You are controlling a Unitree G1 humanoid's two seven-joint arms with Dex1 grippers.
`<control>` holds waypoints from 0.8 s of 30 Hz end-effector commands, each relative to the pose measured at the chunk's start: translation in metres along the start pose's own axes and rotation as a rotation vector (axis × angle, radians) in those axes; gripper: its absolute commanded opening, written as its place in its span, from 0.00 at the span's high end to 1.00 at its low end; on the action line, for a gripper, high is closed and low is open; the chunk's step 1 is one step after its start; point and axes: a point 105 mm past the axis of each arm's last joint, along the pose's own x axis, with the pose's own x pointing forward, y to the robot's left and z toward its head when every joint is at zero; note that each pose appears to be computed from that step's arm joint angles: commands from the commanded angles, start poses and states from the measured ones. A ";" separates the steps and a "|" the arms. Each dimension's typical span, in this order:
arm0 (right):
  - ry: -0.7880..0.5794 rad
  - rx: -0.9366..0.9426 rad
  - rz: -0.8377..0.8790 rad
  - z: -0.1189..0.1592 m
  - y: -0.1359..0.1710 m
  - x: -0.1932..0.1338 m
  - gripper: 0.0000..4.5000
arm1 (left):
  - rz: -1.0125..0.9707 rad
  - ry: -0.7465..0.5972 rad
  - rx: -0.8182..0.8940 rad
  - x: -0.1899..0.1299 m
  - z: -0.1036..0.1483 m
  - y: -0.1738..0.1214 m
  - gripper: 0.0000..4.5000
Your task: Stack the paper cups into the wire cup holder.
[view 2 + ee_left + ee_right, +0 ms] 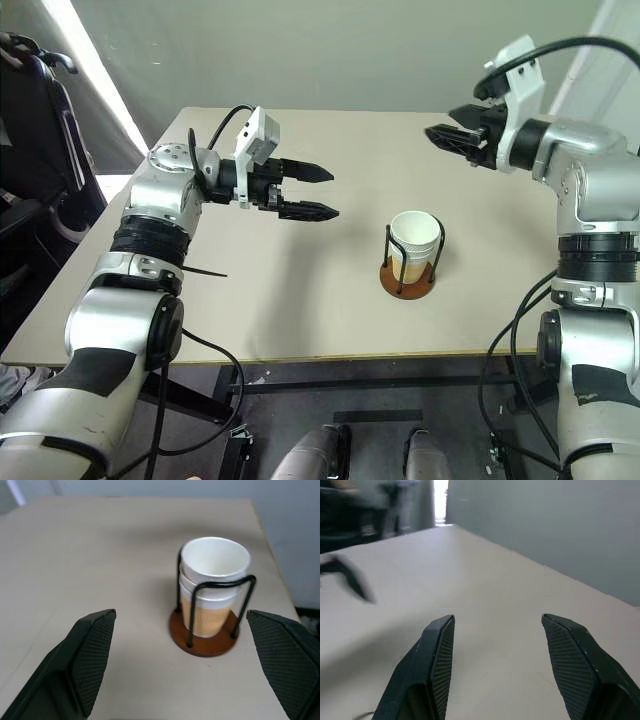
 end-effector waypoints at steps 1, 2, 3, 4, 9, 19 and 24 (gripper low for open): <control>0.038 0.005 -0.208 -0.028 -0.038 -0.014 0.39 | 0.109 -0.105 -0.018 -0.005 0.013 0.011 0.00; 0.058 0.008 -0.229 -0.036 -0.042 -0.016 0.39 | 0.130 -0.119 -0.032 -0.006 0.012 0.012 0.00; 0.068 0.002 -0.251 -0.043 -0.046 -0.019 0.39 | 0.150 -0.131 -0.043 -0.007 0.011 0.014 0.00; 0.087 0.024 -0.277 -0.053 -0.050 -0.022 0.39 | 0.181 -0.147 -0.067 -0.009 0.009 0.017 0.00; 0.126 0.155 -0.350 -0.086 -0.059 -0.034 0.39 | 0.293 -0.212 -0.171 -0.021 -0.001 0.022 0.00; -0.012 0.198 -0.593 -0.101 -0.087 -0.048 0.39 | 0.749 -0.213 -0.155 -0.064 -0.028 0.051 0.00; -0.033 0.199 -0.648 -0.110 -0.089 -0.046 0.39 | 0.972 -0.272 -0.170 -0.087 -0.031 0.063 0.00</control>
